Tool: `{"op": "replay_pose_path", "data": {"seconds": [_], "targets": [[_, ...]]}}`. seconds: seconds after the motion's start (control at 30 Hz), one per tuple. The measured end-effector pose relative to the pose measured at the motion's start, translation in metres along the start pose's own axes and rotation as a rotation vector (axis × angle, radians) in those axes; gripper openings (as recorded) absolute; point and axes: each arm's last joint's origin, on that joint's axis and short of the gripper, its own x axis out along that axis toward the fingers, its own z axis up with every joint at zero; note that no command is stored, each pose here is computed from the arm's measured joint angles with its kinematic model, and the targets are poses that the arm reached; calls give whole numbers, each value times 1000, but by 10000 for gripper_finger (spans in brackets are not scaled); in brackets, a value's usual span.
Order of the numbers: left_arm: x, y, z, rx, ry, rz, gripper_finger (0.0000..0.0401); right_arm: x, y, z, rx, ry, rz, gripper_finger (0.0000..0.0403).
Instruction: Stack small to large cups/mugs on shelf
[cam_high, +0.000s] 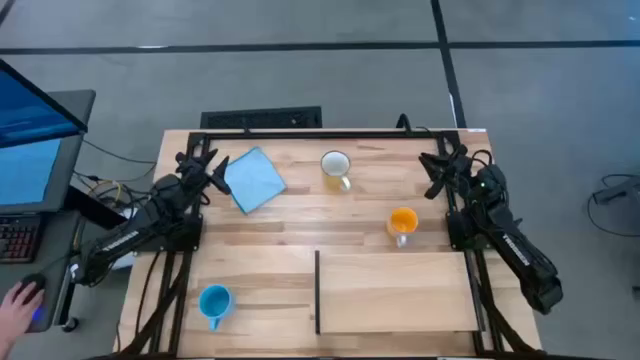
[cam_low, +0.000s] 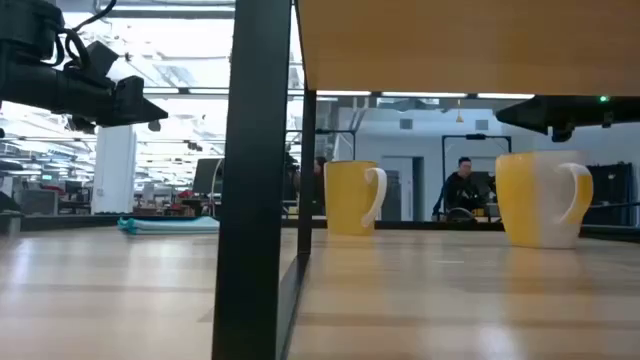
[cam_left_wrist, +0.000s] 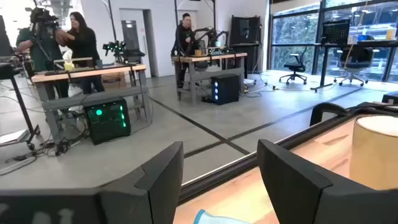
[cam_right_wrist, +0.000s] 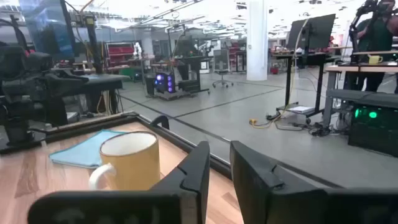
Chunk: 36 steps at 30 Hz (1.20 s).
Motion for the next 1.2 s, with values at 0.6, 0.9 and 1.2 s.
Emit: {"op": "replay_pose_path", "data": {"seconds": [0.6,0.9,1.2], "targets": [[0,0,0,0,0,0,197,0,0,0,0,0,0,86],[0,0,0,0,0,0,197,0,0,0,0,0,0,86],[0,0,0,0,0,0,197,0,0,0,0,0,0,86]]}}
